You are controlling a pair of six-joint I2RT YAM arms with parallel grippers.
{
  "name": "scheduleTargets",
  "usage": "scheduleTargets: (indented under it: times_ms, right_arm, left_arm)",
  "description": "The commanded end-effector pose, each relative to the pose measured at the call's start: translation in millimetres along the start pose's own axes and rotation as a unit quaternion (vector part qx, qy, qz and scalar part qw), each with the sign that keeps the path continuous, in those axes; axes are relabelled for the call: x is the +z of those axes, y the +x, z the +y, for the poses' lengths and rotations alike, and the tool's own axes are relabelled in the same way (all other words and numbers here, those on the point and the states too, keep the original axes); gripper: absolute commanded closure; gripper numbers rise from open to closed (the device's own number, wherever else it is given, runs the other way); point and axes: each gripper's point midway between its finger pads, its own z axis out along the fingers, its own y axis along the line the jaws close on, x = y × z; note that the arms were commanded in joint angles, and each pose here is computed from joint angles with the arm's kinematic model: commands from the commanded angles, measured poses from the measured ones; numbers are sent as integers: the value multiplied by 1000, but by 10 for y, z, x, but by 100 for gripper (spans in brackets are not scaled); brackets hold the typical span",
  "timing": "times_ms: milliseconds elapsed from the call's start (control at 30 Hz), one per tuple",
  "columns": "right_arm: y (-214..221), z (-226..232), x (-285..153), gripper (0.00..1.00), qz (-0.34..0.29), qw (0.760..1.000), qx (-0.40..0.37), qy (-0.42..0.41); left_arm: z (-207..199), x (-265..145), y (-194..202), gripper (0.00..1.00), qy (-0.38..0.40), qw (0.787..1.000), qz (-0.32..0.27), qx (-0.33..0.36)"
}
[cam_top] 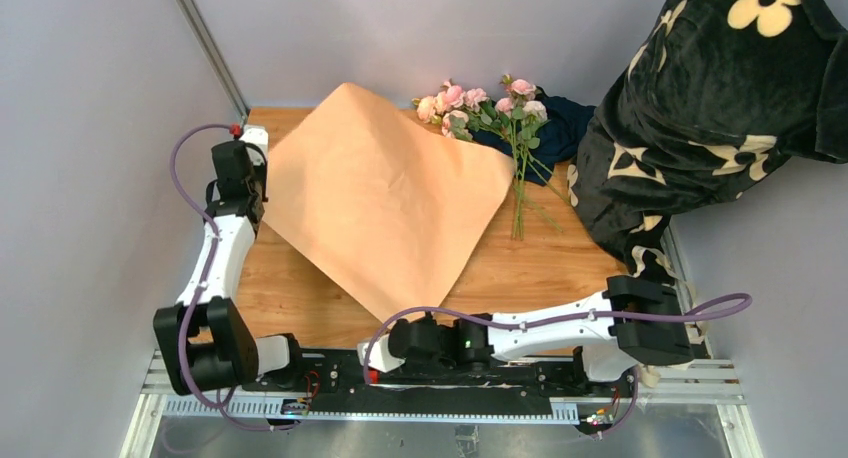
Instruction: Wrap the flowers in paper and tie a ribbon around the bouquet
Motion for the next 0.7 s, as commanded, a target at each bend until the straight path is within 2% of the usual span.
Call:
scheduleTargets:
  times_ms: [0,67,133,233,433,467,567,667]
  right_arm:
    - [260,233,-192,100,122,989,86,-16]
    - [308,293,-152,100,148,984,97,-20]
    - [343,309,-41,100,147,986,82,-12]
    - [293,266,111,100,120,989,80,-10]
    - [47,175,246,93,60,993,91,-36]
    - [9,183,263,88,54,993,90,-43]
    - [-136,86,241,58,38,992,106,-51]
    - [-150,-347,-31,48,11,982,186,-13]
  left_arm:
    - [103,285,157,100,-27,999,14,-41]
    - [15,379,344,100,-17,999,36,-33]
    - [-69,421,496,100,-5,998,54,-29]
    - [-114,441,668,100,-5,997,69,-20]
    - [111,489,872,100,-60,994,95,-15]
    - [156,506,904,100,-67,992,101,-20]
    - [191,545,987,100,-68,991,113,-20]
    - [-4,571,1022,100,-13,994,105,-9]
